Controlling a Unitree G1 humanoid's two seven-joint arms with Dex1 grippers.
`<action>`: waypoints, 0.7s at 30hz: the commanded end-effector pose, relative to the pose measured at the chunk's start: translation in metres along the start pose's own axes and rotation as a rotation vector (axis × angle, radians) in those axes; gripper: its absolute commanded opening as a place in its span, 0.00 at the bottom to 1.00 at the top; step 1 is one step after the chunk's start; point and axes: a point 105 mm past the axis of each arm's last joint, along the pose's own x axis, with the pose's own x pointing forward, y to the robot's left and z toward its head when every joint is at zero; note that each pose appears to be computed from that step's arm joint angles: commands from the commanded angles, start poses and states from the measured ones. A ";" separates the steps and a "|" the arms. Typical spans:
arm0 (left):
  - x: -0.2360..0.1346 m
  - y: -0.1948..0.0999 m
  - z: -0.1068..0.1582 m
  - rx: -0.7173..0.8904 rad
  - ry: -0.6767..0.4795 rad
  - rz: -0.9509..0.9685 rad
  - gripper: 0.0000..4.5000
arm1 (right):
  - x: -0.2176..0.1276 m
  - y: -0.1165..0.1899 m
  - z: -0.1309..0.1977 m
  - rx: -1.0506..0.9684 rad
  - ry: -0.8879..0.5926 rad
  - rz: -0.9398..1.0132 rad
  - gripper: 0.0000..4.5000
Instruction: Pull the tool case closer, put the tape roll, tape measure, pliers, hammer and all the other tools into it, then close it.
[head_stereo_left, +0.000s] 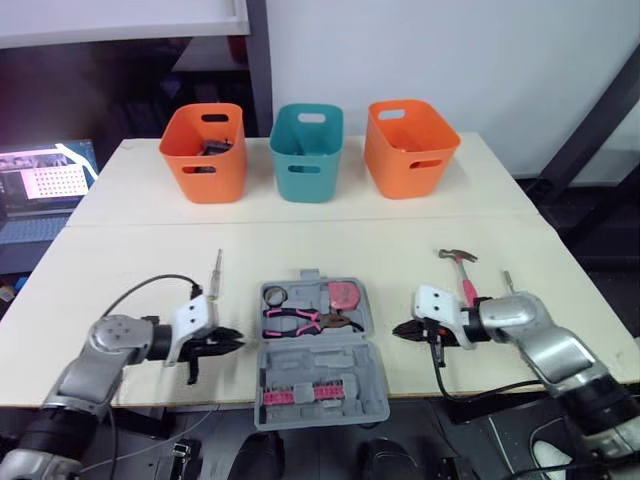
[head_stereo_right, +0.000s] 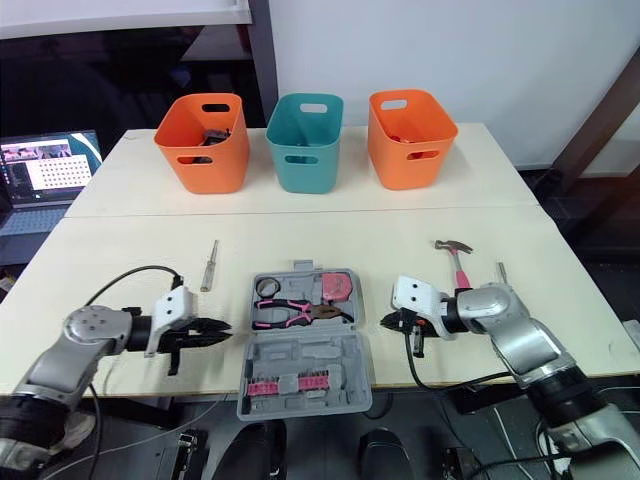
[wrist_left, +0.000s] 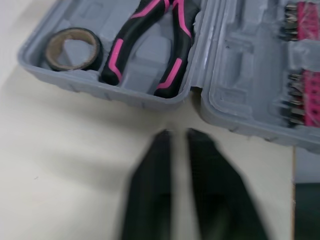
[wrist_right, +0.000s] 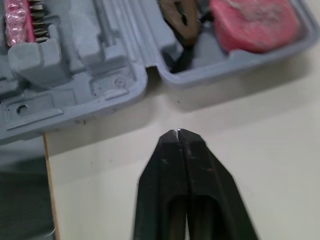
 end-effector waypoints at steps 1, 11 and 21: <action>0.005 0.007 -0.006 0.032 0.037 0.021 0.00 | 0.007 -0.002 0.002 -0.051 -0.009 0.005 0.00; 0.038 -0.006 0.005 0.033 -0.035 -0.044 0.00 | 0.032 0.001 0.005 -0.114 -0.045 0.018 0.00; 0.050 -0.012 0.026 0.015 -0.133 -0.040 0.00 | 0.038 0.007 0.015 -0.122 -0.083 0.033 0.00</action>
